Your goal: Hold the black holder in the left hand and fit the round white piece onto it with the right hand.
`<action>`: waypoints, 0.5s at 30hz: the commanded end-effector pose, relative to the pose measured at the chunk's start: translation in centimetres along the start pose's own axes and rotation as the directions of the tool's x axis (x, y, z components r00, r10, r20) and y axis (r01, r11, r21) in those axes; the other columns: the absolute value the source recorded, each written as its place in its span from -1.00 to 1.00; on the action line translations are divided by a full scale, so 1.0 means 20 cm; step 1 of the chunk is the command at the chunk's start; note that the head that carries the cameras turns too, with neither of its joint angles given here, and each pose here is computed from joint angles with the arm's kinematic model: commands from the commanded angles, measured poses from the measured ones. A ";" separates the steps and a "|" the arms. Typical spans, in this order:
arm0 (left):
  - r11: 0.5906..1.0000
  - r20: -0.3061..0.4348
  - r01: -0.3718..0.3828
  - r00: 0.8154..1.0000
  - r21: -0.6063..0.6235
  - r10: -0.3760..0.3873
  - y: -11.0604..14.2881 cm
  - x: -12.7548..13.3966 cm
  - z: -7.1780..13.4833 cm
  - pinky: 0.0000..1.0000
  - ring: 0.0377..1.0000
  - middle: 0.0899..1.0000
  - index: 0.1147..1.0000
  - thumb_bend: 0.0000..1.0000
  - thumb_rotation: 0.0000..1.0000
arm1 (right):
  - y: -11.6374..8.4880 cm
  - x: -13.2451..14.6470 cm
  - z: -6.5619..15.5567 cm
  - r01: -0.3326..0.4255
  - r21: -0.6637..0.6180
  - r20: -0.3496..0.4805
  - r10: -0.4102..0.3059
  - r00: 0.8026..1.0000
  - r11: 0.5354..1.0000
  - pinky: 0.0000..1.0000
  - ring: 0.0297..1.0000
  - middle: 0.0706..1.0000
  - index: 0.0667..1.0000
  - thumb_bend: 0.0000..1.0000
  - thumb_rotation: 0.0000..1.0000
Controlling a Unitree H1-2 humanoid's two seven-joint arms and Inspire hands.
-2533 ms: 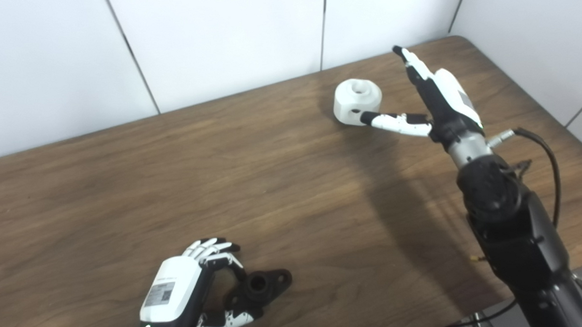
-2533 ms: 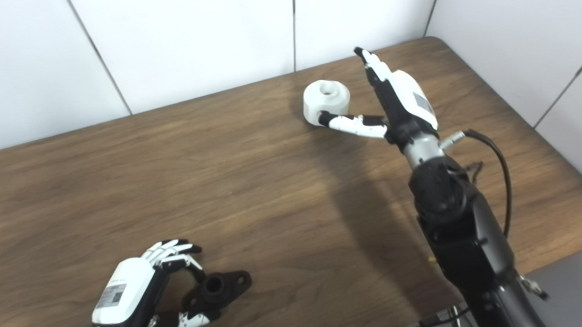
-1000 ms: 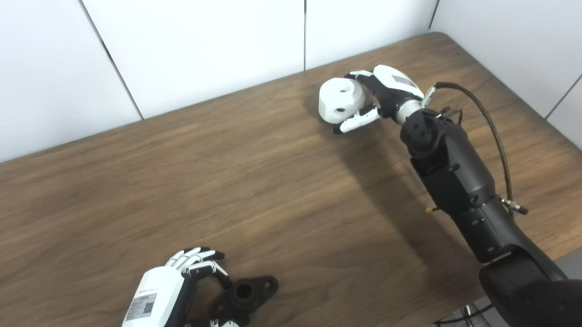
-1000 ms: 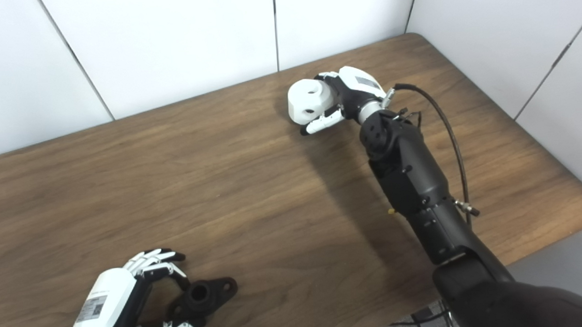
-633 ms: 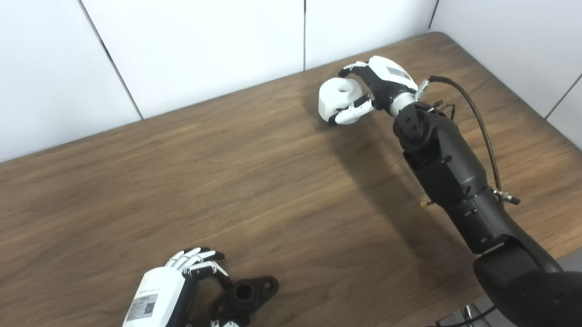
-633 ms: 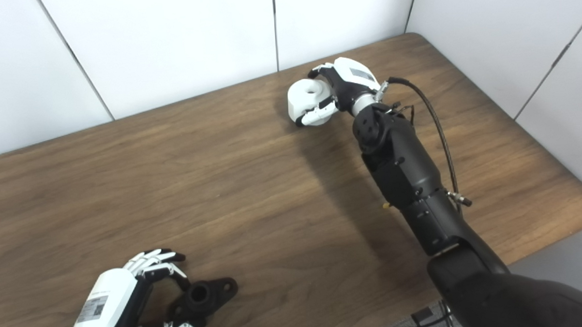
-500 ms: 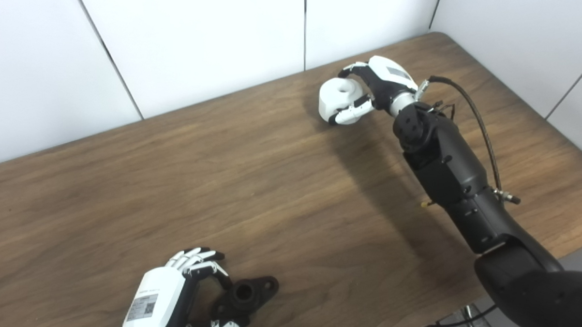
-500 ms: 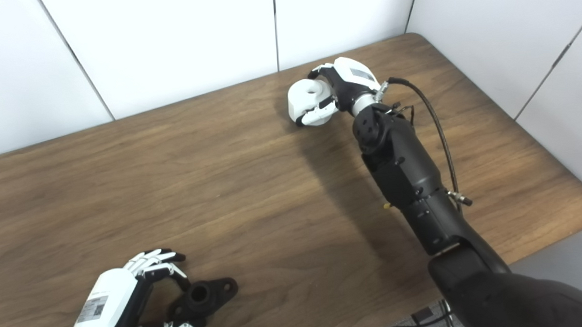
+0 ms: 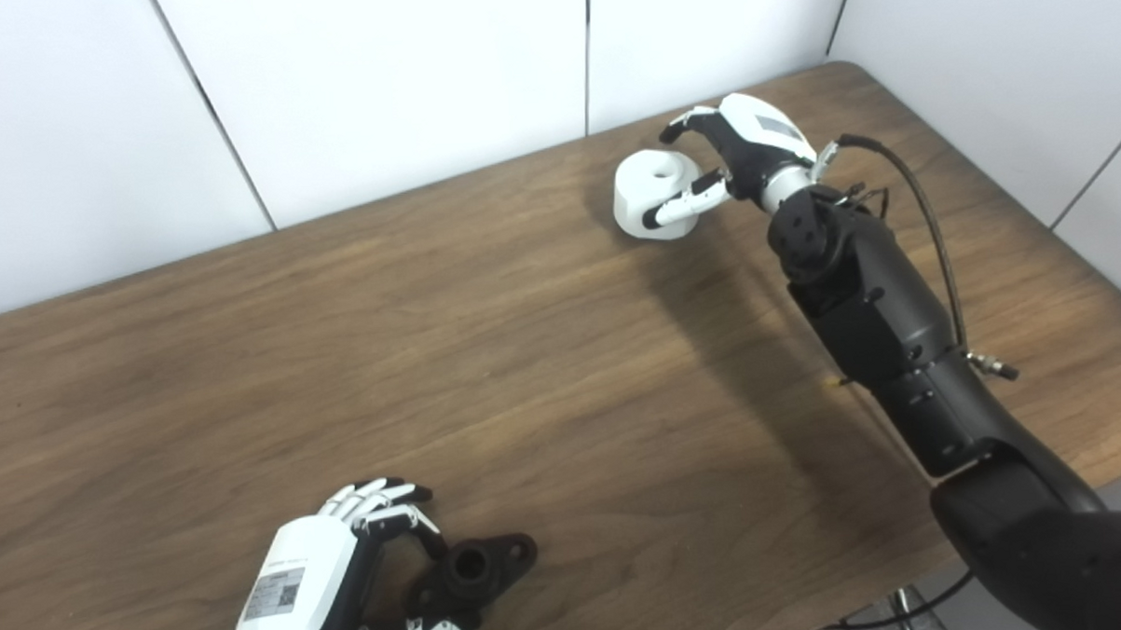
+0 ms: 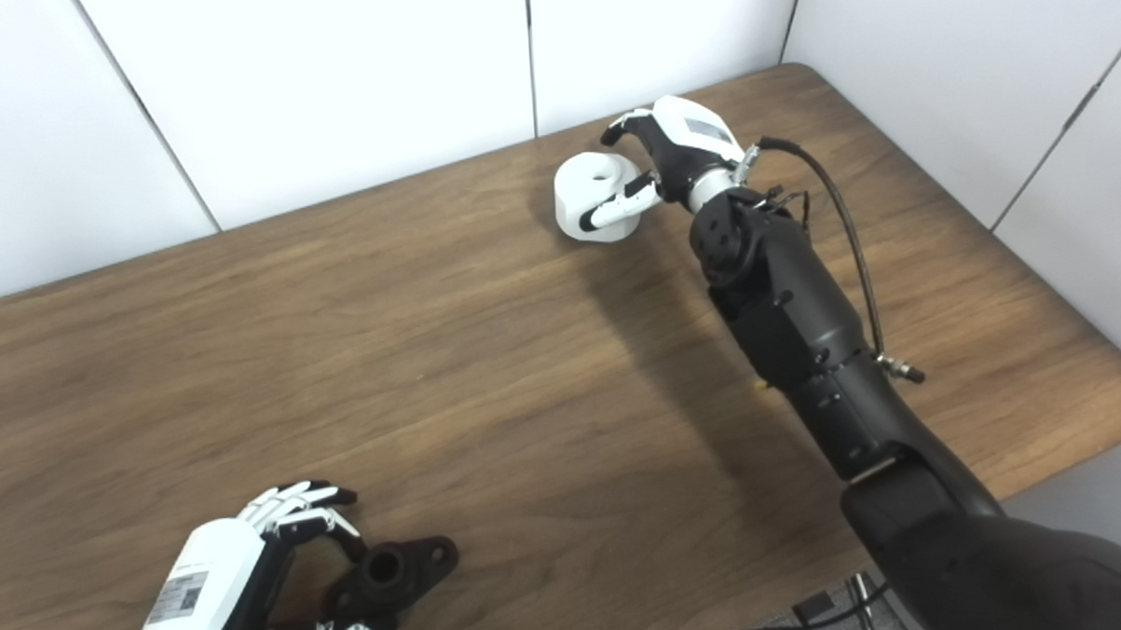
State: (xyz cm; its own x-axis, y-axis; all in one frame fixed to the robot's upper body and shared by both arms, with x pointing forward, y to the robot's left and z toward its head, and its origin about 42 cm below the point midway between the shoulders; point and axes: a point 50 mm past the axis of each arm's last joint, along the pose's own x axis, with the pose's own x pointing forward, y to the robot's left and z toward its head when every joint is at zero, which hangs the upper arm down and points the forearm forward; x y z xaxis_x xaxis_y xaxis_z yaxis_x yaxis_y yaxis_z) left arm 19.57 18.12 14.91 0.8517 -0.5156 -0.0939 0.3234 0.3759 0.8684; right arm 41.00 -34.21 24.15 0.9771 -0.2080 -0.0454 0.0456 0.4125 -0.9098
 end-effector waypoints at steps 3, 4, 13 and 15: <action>0.996 -0.058 0.090 0.994 -0.022 -0.091 -0.07 -0.05 -0.03 0.73 0.70 0.55 -0.16 0.04 -0.91 | -0.14 0.02 0.06 0.086 -0.005 0.036 -0.086 0.996 0.996 0.70 0.95 0.85 0.46 0.50 -0.35; 0.996 -0.058 0.090 0.994 -0.021 -0.091 -0.07 -0.05 -0.03 0.73 0.70 0.55 -0.16 0.04 -0.91 | -0.14 0.02 0.06 0.084 -0.006 0.035 -0.084 0.996 0.996 0.70 0.95 0.85 0.46 0.49 -0.34; 0.996 -0.060 0.090 0.994 -0.026 -0.091 -0.07 -0.05 -0.03 0.74 0.70 0.55 -0.16 0.04 -0.91 | -0.12 0.02 0.05 0.072 -0.026 0.034 -0.071 0.997 0.997 0.69 0.93 0.84 0.43 0.48 -0.35; 0.996 -0.061 0.090 0.994 -0.025 -0.091 -0.06 -0.05 -0.03 0.74 0.70 0.55 -0.16 0.04 -0.91 | -0.12 0.03 0.05 0.067 -0.032 0.034 -0.066 0.997 0.997 0.70 0.93 0.84 0.43 0.47 -0.34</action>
State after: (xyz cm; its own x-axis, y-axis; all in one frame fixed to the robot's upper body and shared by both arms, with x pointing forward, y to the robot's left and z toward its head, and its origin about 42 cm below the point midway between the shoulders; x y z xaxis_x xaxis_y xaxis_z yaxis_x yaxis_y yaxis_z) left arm 19.56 18.13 14.95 0.8514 -0.5157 -0.0955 0.3245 0.3750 0.8684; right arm 41.02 -33.93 23.99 0.9787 -0.1979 -0.0539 0.0322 0.4078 -0.9125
